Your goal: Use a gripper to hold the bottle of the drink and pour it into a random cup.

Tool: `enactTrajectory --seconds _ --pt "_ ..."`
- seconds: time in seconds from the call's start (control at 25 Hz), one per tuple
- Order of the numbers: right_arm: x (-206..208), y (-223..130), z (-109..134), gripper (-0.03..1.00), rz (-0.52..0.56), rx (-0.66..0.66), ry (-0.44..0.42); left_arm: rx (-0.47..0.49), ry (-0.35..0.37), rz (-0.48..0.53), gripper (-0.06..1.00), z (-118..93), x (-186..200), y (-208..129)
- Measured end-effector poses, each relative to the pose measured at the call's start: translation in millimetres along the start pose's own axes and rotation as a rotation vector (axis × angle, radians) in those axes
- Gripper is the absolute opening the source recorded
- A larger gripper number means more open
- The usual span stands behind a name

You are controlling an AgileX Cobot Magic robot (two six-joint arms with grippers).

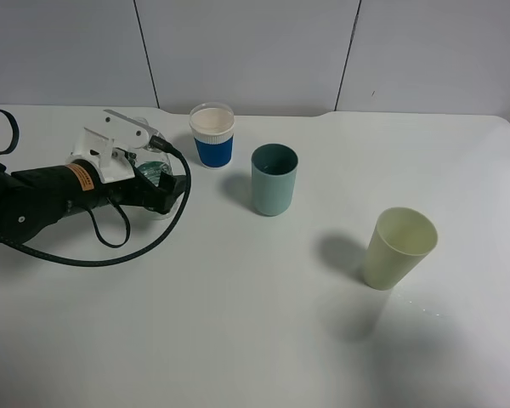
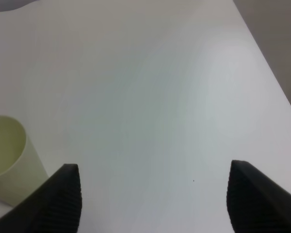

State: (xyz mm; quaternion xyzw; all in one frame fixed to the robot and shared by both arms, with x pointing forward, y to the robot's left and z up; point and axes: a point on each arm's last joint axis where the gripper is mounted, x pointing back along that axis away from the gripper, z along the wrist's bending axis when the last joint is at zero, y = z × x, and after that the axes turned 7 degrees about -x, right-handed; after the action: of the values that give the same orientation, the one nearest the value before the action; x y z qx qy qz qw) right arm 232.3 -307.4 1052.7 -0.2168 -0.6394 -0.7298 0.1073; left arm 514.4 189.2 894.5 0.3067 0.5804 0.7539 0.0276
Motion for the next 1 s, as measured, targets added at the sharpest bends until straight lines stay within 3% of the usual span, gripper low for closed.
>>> enactTrajectory --seconds 0.36,0.76,1.0 --pt "0.0 0.0 0.0 0.63 0.0 0.0 0.0 0.011 0.004 -0.027 0.99 0.0 25.5 33.1" --pt "0.0 0.0 0.0 0.63 0.0 0.0 0.0 -0.001 0.039 -0.054 0.99 6.5 84.0 76.4" --pt "0.0 0.0 0.0 0.63 0.0 0.0 0.0 -0.002 0.056 -0.017 0.99 8.2 117.7 86.2"
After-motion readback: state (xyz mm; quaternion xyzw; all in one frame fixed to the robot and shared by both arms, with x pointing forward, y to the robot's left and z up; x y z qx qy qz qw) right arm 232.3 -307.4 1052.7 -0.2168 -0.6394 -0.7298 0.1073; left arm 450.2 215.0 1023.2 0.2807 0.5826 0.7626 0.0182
